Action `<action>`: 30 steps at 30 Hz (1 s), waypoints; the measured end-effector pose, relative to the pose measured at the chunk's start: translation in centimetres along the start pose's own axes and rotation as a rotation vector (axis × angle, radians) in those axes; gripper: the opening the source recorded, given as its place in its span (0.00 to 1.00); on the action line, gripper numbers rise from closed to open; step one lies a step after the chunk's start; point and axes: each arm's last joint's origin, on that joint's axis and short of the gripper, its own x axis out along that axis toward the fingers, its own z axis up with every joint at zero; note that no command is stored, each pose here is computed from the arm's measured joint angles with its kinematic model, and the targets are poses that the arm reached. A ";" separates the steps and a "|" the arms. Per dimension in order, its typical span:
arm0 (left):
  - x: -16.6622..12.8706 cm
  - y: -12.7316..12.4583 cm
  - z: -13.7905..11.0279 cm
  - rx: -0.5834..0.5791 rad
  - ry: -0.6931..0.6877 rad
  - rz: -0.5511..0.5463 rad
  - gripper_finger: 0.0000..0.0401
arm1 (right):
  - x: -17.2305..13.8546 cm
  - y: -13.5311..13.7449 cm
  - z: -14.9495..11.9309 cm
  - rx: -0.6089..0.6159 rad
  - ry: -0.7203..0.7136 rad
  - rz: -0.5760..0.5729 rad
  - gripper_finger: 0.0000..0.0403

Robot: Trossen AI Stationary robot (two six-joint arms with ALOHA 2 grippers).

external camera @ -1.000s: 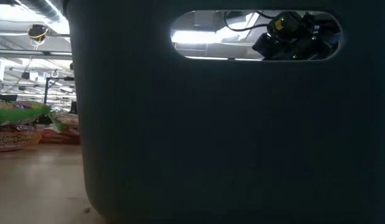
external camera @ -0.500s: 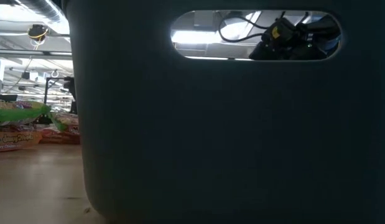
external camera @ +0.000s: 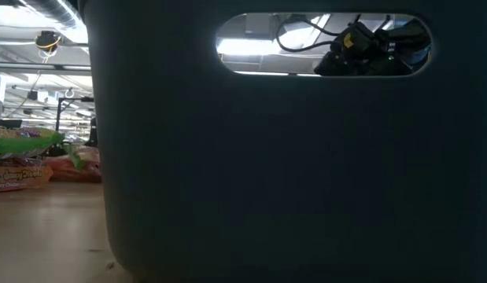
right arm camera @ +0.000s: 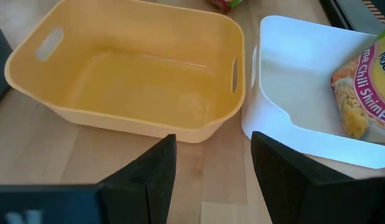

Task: Sort Maruchan noodles
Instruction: Put the green noodle pack into the white bin

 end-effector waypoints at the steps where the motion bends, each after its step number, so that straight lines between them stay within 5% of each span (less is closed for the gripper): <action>1: 0.0 -0.1 0.0 0.012 0.001 -0.005 0.26 | 0.0 0.0 0.0 0.000 0.000 0.000 0.47; 9: 0.1 -1.5 0.5 0.083 -0.055 -0.012 0.01 | 0.0 0.0 0.0 0.000 0.003 -0.009 0.47; 21: -1.2 -5.3 -0.4 0.273 -0.155 0.095 0.00 | 0.0 -0.3 0.4 -0.008 -0.038 -0.038 0.47; 30: -4.0 -8.5 -2.2 0.391 -0.341 0.151 0.00 | -0.2 -0.8 2.1 0.119 -0.214 -0.066 0.48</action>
